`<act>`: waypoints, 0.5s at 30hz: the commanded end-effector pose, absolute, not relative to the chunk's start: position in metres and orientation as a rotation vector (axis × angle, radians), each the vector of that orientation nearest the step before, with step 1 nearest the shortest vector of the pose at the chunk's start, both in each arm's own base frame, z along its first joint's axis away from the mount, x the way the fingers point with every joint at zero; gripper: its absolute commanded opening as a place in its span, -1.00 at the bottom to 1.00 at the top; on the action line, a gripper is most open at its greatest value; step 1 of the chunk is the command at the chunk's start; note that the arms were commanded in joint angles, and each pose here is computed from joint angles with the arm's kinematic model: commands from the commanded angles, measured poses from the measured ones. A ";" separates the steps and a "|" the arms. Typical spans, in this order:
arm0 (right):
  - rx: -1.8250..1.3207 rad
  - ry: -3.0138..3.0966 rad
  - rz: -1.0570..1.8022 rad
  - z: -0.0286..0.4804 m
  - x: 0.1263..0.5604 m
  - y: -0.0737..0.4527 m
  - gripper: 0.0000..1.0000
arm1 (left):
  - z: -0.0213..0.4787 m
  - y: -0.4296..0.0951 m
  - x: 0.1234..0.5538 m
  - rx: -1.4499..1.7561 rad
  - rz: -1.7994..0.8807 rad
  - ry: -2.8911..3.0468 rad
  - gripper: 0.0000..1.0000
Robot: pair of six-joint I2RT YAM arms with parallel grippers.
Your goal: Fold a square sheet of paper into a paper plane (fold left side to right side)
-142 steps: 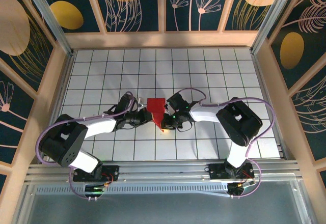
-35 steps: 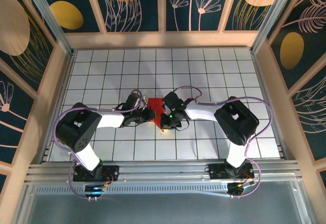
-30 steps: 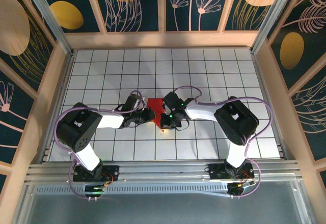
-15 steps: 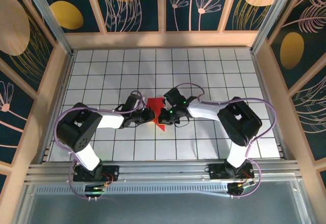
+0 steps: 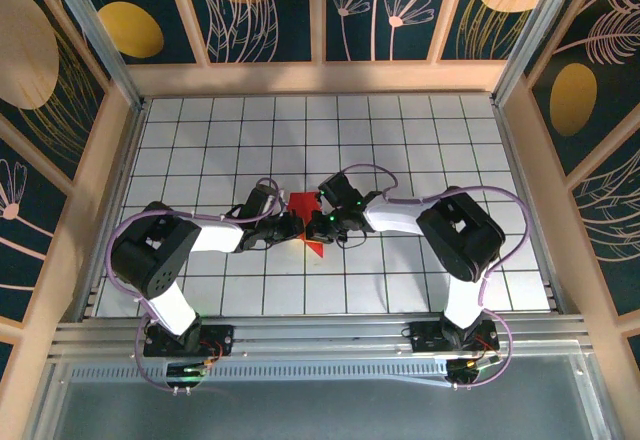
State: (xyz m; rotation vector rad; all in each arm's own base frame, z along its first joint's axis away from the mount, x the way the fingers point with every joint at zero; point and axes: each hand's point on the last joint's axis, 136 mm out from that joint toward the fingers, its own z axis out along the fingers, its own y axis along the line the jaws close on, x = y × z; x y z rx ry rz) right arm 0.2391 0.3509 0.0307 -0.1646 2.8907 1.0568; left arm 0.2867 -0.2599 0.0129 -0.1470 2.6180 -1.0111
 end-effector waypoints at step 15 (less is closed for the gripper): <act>-0.134 2.998 0.959 -0.002 0.217 0.333 -1.00 | -0.025 -0.239 0.275 -0.222 -0.834 2.753 -1.00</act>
